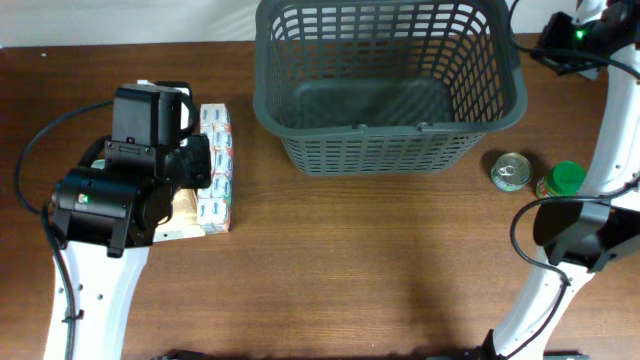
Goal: Pack container
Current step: 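Lower the left gripper onto the white tissue pack stack and grasp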
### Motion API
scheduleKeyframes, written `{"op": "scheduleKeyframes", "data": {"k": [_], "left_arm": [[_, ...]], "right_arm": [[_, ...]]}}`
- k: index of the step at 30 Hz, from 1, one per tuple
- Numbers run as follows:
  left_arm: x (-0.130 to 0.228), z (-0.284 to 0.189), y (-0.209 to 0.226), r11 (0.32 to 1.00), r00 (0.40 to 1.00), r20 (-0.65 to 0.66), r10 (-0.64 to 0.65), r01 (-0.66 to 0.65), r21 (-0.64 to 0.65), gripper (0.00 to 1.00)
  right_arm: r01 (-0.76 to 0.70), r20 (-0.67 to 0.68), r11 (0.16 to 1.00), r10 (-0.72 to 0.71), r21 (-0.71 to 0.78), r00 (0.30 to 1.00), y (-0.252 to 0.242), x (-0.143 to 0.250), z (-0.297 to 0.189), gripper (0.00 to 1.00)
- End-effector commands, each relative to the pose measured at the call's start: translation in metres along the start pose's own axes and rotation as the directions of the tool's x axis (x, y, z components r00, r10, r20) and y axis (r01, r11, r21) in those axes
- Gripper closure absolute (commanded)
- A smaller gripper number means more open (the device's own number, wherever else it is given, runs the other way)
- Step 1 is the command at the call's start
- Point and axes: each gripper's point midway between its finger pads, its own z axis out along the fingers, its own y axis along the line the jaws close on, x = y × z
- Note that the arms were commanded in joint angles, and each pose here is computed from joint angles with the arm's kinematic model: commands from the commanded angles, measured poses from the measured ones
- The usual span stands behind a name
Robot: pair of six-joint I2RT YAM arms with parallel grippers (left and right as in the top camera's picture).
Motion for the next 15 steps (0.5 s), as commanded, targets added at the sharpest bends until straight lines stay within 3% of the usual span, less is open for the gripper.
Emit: {"op": "scheduleKeyframes", "data": {"k": [1, 15], "left_arm": [[-0.003, -0.004, 0.005, 1.0, 1.0, 0.015, -0.012, 0.012, -0.015, 0.98], [-0.002, -0.004, 0.005, 1.0, 1.0, 0.012, -0.011, 0.012, -0.016, 0.97]], "right_arm": [[0.009, -0.02, 0.999, -0.01, -0.046, 1.0, 0.015, 0.003, 0.013, 0.96], [0.042, -0.053, 0.997, -0.046, -0.065, 0.998, 0.034, 0.011, 0.033, 0.96]]}}
